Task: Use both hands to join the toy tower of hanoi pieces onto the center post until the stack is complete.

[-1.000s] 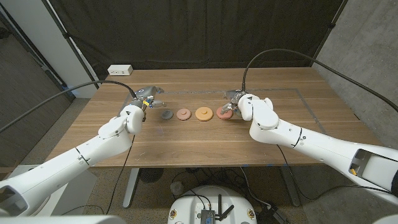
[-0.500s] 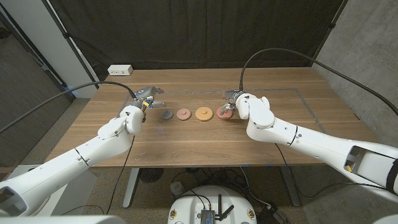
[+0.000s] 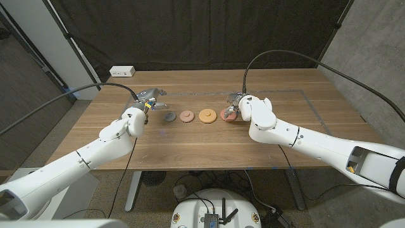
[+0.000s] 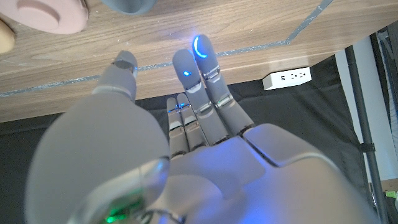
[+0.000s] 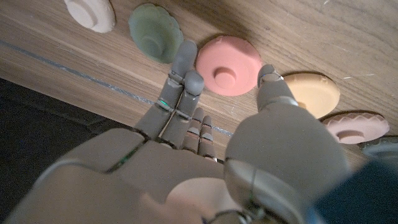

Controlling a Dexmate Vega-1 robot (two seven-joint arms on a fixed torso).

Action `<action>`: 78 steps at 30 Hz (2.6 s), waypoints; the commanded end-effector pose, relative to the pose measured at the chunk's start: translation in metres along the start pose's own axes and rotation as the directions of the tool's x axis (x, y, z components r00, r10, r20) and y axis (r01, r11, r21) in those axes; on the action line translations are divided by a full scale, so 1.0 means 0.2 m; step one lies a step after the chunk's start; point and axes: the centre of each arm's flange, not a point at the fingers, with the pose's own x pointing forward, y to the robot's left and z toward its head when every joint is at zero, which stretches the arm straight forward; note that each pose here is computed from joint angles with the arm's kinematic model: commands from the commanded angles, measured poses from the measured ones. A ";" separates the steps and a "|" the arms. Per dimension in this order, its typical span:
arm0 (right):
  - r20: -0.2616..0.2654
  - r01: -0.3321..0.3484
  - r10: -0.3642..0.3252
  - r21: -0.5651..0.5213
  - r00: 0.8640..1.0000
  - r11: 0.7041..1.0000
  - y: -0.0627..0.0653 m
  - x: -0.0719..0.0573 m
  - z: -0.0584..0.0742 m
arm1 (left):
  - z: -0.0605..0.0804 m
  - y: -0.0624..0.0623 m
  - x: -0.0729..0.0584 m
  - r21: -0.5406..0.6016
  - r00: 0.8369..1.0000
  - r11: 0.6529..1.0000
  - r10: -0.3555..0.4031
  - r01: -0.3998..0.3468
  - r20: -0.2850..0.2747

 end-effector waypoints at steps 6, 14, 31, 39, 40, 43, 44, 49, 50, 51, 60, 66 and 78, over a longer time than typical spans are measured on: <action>-0.015 -0.052 0.052 0.001 0.999 0.999 0.05 0.07 0.00 | 0.00 -0.01 0.00 0.002 1.000 1.000 -0.006 0.006 -0.002; -0.023 -0.061 0.061 0.004 0.998 0.998 0.07 0.08 -0.01 | 0.00 -0.01 0.00 0.003 1.000 1.000 -0.009 0.009 0.000; -0.034 -0.080 0.080 0.002 0.996 0.997 0.09 0.11 -0.02 | 0.01 -0.02 0.01 0.003 1.000 1.000 -0.013 0.013 0.004; -0.035 -0.089 0.089 -0.003 0.995 0.996 0.10 0.12 -0.01 | 0.01 -0.03 0.01 -0.002 1.000 1.000 -0.017 0.017 0.000; -0.035 -0.090 0.090 -0.004 0.995 0.996 0.10 0.12 -0.01 | 0.01 -0.03 0.01 -0.003 1.000 1.000 -0.018 0.018 0.000; -0.035 -0.092 0.092 -0.006 0.995 0.996 0.11 0.12 -0.01 | 0.00 -0.03 0.01 -0.005 1.000 1.000 -0.019 0.019 0.000; -0.035 -0.092 0.092 -0.007 0.995 0.996 0.11 0.12 -0.01 | 0.00 -0.04 0.01 -0.005 1.000 1.000 -0.019 0.019 0.000; -0.036 -0.099 0.098 -0.010 0.995 0.995 0.11 0.13 -0.01 | 0.01 -0.04 0.01 -0.008 1.000 1.000 -0.021 0.021 0.001; -0.036 -0.099 0.098 -0.011 0.994 0.995 0.11 0.13 -0.01 | 0.01 -0.04 0.01 -0.009 1.000 1.000 -0.021 0.021 0.001; -0.037 -0.100 0.100 -0.010 0.994 0.995 0.11 0.13 -0.01 | 0.01 -0.04 0.01 -0.009 1.000 1.000 -0.021 0.021 0.001; -0.044 -0.093 0.092 -0.017 0.995 0.996 0.13 0.14 -0.01 | 0.01 -0.04 0.01 -0.011 1.000 1.000 -0.021 0.021 0.003; -0.051 -0.046 0.044 -0.031 0.998 0.998 0.14 0.13 -0.02 | 0.01 -0.04 0.01 -0.011 1.000 1.000 -0.020 0.020 0.002; -0.021 0.000 -0.001 -0.020 1.000 1.000 0.15 0.13 -0.05 | 0.01 -0.04 0.01 -0.008 1.000 1.000 -0.018 0.018 0.000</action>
